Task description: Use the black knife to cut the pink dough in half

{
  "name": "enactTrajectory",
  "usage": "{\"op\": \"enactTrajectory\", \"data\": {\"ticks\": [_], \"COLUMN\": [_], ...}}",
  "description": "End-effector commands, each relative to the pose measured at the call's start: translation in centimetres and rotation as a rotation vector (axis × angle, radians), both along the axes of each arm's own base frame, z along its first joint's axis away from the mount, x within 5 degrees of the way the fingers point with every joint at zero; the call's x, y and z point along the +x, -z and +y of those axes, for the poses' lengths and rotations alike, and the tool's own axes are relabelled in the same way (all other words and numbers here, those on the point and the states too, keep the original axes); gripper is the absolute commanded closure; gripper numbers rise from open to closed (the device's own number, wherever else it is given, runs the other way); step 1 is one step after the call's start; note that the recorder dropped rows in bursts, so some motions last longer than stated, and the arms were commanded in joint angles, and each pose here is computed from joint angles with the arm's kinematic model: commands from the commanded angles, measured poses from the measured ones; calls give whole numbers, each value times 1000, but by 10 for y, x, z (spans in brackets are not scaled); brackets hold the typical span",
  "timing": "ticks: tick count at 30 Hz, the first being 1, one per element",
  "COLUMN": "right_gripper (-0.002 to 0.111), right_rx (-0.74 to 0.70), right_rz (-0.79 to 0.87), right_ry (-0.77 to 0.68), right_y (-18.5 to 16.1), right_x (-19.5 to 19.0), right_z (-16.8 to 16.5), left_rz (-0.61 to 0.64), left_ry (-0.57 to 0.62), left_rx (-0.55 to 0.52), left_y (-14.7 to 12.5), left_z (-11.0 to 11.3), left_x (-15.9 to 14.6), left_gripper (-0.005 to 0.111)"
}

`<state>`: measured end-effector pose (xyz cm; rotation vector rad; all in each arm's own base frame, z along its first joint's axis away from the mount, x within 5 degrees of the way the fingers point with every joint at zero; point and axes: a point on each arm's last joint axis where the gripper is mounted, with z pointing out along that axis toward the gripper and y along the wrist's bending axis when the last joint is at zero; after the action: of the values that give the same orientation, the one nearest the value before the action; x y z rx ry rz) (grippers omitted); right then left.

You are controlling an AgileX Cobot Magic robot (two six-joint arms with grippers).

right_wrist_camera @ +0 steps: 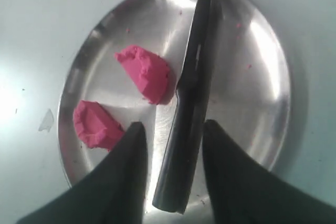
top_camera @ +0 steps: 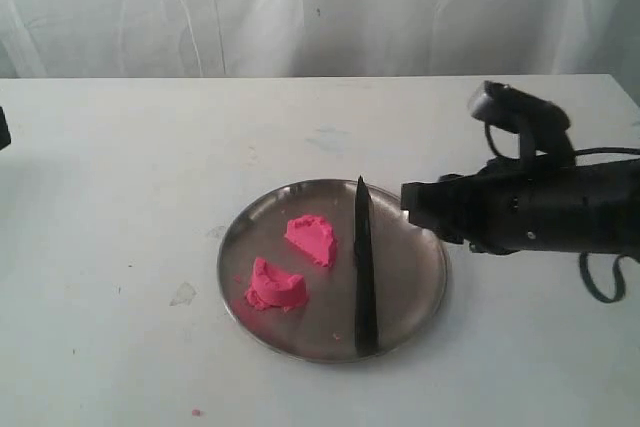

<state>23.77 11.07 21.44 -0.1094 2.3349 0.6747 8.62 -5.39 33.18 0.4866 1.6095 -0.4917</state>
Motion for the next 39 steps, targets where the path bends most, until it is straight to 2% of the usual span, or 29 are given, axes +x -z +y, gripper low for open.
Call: {"op": "enactTrajectory", "data": {"ticks": [1,2,4,11,13,15,22,39], "right_gripper": [101,108,108,108,108,108,108,108], "right_rx": [-27,-22,5,113,132,145,165,186], "right_rz": [-203,-246,-347,-636,-690,-725,-737,-722], "right_ry": [8,10,20,24,27,29,-16,-10], "right_y": [-32,-39,-56,-102,-109,-113,-115,-115], "right_x": [-39,-47,-66,-122,-132,-139,-146,-146], "right_z": [-20,-24,-31,-50,-53,-56,-54,-54], "left_rz": [-11,-17,-8,90,83,52,-35,-37], "left_ry": [-24,-20,3,193,190,135,-37,-40], "left_rx": [31,49,62,107,112,95,62,62], "left_y": [2,2,4,14,13,10,2,2], "left_z": [3,3,2,-10,-10,-7,5,5], "left_x": [-11,-13,-14,-27,-26,-23,-12,-12], "left_gripper": [107,107,107,107,107,107,107,107]}}
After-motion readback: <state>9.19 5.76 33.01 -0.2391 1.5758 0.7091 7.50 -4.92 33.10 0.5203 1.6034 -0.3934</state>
